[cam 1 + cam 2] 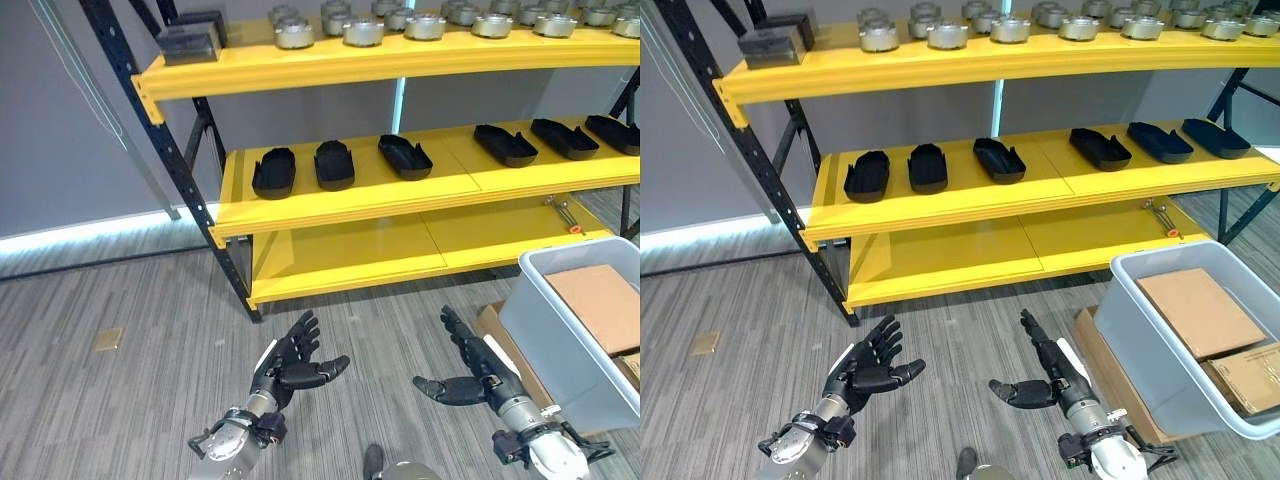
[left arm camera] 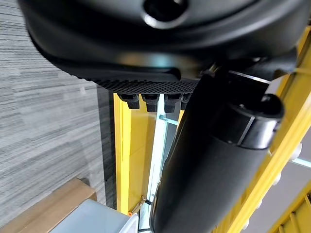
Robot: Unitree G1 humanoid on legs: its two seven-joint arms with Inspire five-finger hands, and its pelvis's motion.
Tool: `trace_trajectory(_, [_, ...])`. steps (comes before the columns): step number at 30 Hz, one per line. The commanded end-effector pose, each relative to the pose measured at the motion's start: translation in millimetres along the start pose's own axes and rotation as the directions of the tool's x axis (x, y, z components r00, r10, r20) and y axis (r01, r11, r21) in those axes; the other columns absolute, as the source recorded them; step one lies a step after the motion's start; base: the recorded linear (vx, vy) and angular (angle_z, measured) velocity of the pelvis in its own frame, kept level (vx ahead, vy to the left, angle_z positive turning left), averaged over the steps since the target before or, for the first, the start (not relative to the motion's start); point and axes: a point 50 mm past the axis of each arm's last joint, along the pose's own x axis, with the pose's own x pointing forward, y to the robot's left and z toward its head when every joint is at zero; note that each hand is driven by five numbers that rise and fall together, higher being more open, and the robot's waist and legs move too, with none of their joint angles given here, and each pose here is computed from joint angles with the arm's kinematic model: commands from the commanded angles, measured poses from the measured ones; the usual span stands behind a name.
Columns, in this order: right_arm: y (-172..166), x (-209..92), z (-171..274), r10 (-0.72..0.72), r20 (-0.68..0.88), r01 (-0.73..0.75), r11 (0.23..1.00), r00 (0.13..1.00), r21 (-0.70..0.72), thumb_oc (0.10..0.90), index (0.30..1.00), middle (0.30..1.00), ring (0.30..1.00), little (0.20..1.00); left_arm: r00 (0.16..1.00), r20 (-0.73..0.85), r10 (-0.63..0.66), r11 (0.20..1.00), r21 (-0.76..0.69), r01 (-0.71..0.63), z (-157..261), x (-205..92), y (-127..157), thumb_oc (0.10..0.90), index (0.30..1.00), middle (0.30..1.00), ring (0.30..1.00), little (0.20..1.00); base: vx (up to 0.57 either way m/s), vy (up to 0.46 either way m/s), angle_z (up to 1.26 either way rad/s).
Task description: Move parts from the plastic box to the shelf.
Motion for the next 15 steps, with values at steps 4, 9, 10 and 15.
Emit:
trace_trajectory(4, [4.4,18.4,43.2,-0.024,0.242,0.005,0.997,0.97,0.08,0.9,1.0,1.0,1.0,1.0,0.963,0.269,0.011,0.998,0.052,-0.026,47.6,7.9,0.1,0.9,1.0,1.0,1.0,1.0,0.02,0.083,0.06])
trace_trajectory(9, [6.5,18.4,38.2,-0.02,0.219,0.0,0.996,0.975,0.09,0.9,1.0,1.0,1.0,1.0,0.964,0.264,0.033,0.998,0.044,-0.046,45.2,6.1,2.9,0.9,1.0,1.0,1.0,1.0,0.02,0.012,-0.07])
trace_trajectory(10, [7.7,17.9,37.4,-0.016,0.217,-0.004,0.996,0.976,0.093,0.9,1.0,1.0,1.0,1.0,0.965,0.26,0.043,0.998,0.039,-0.055,43.8,5.0,4.2,0.9,1.0,1.0,1.0,1.0,0.04,-0.014,-0.12])
trace_trajectory(15, [7.6,16.5,34.9,-0.008,0.205,-0.011,0.996,0.979,0.092,0.9,1.0,1.0,1.0,1.0,0.966,0.253,0.055,0.997,0.032,-0.065,41.6,2.3,6.4,0.9,1.0,1.0,1.0,1.0,0.02,-0.017,-0.07])
